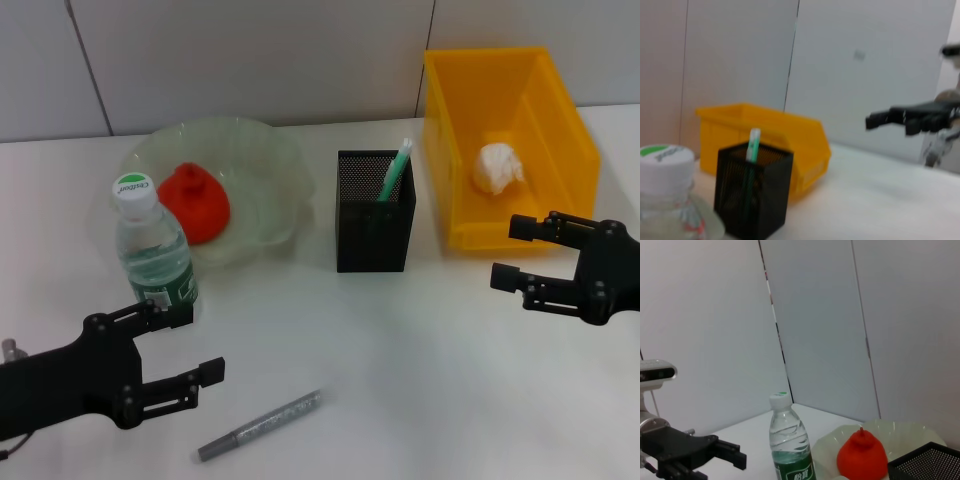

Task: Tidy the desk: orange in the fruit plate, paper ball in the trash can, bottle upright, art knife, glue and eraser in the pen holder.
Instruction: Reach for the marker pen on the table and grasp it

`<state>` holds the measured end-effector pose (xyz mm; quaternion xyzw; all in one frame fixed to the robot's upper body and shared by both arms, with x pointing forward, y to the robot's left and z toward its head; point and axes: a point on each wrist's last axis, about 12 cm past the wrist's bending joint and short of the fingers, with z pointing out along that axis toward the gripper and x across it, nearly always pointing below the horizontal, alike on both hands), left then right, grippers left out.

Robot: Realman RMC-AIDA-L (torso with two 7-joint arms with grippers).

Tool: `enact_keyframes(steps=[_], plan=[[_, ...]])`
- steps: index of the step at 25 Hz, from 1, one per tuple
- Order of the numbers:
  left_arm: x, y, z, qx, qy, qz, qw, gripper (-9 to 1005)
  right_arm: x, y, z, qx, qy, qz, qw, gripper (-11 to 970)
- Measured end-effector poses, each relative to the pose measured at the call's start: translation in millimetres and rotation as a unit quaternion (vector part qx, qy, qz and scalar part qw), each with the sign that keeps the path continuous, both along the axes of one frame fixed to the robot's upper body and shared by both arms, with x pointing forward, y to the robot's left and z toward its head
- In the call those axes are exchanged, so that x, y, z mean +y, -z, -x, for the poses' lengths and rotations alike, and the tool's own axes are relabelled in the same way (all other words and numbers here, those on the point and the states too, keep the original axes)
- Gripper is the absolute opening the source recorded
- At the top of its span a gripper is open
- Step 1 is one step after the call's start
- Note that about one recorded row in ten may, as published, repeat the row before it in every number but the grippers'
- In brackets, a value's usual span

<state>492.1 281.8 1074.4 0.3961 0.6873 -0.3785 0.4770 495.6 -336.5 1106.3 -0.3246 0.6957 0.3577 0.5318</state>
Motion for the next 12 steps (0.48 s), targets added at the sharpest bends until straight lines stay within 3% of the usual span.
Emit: enact_keyframes(steps=[4, 12], plan=[[2, -6.1, -8.9, 0.018, -0.01, -0.038, 0.999, 774, 2, 8.5, -0.2, 0.008, 0.001, -0.008, 1.0, 767], [-5, -42.2, -18.8, 0.022, 0.002, -0.104, 0.994, 773, 3, 23.6, -2.5, 0.023, 0.03, -0.011, 0.999, 767]])
